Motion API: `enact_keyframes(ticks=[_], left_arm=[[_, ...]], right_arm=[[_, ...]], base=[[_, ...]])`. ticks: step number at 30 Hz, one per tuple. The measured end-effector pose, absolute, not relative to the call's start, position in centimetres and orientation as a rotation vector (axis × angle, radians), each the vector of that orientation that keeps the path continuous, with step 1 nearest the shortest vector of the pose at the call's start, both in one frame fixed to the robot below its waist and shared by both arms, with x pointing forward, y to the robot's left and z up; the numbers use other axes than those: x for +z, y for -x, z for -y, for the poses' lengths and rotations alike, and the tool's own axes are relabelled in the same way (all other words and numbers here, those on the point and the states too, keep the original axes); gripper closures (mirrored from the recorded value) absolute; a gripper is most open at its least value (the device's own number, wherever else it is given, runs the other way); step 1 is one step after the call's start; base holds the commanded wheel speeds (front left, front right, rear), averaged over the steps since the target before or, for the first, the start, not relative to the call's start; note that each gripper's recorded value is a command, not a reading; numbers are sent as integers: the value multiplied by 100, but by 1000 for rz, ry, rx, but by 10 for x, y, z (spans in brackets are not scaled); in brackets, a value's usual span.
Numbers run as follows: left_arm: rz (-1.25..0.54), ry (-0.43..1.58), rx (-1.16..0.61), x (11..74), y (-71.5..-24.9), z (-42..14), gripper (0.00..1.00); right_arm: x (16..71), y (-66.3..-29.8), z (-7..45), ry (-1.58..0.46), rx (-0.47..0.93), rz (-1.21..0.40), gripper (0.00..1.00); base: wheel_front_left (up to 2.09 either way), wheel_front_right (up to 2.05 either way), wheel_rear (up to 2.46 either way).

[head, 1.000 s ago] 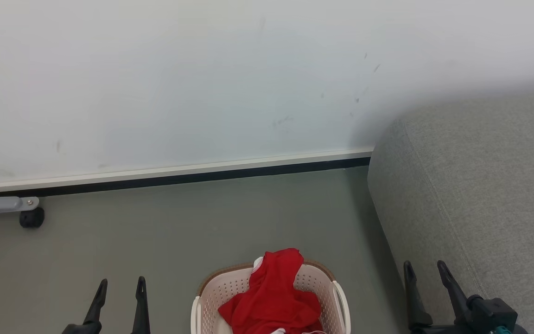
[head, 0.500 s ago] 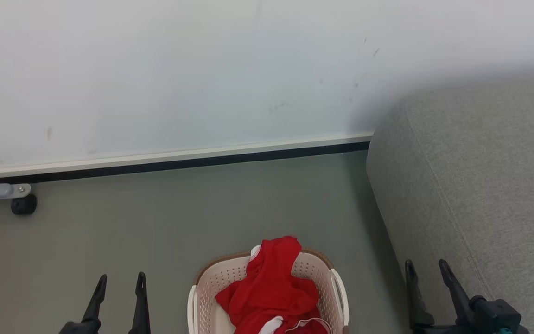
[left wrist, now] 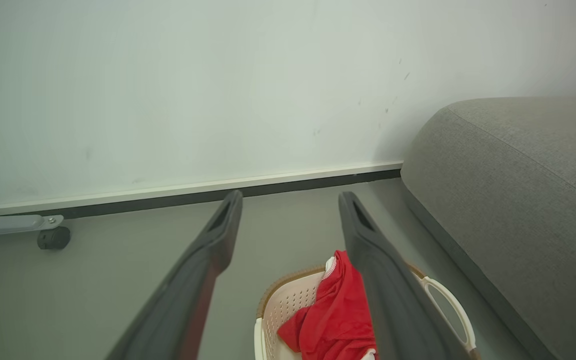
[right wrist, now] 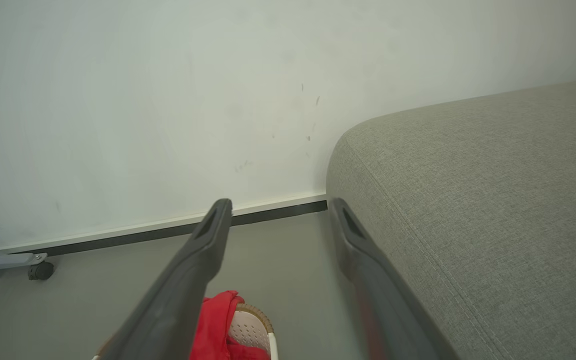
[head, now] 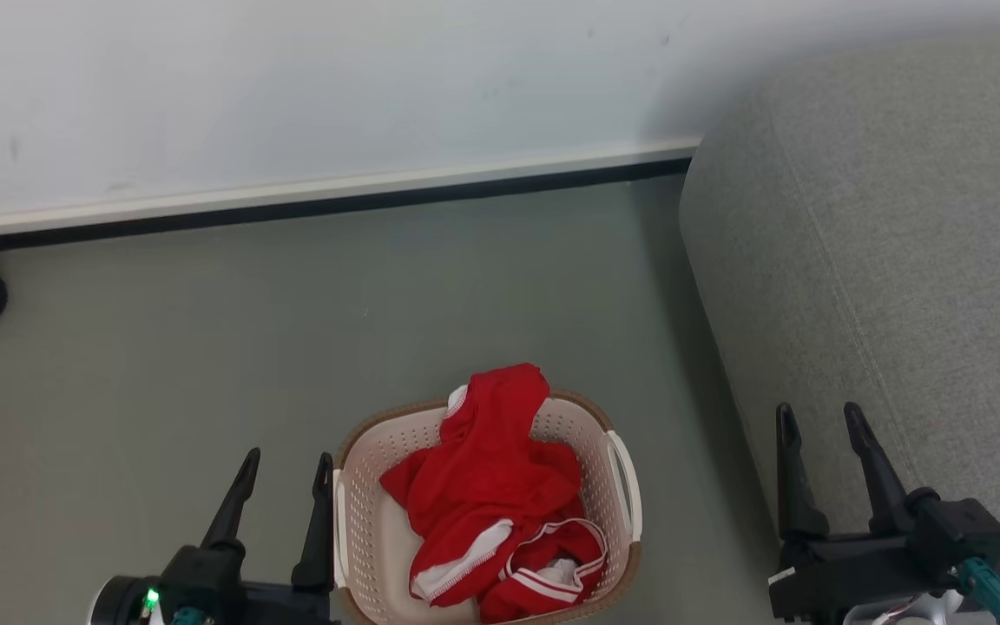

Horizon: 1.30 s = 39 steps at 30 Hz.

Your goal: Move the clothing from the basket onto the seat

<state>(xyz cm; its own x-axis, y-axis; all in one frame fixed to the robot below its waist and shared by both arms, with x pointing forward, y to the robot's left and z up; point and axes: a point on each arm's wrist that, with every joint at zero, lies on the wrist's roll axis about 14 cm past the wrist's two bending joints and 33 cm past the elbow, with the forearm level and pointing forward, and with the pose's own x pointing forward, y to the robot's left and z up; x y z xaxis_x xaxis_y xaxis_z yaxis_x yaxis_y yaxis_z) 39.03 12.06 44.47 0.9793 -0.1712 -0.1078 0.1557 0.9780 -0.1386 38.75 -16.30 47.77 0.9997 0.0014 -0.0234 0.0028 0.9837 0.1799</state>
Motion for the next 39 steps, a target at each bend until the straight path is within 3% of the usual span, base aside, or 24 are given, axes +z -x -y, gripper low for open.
enact_keyframes(ticks=[19, 39], left_arm=[[-431, 130, -410, 335, -437, -40, 0], [-676, 73, -493, 215, -468, -10, 0]], right_arm=[[466, -457, 193, -123, -70, 11, 0], [416, -505, 207, -106, -116, -34, 0]], base=[[0, 0, 0], [0, 0, 0]])
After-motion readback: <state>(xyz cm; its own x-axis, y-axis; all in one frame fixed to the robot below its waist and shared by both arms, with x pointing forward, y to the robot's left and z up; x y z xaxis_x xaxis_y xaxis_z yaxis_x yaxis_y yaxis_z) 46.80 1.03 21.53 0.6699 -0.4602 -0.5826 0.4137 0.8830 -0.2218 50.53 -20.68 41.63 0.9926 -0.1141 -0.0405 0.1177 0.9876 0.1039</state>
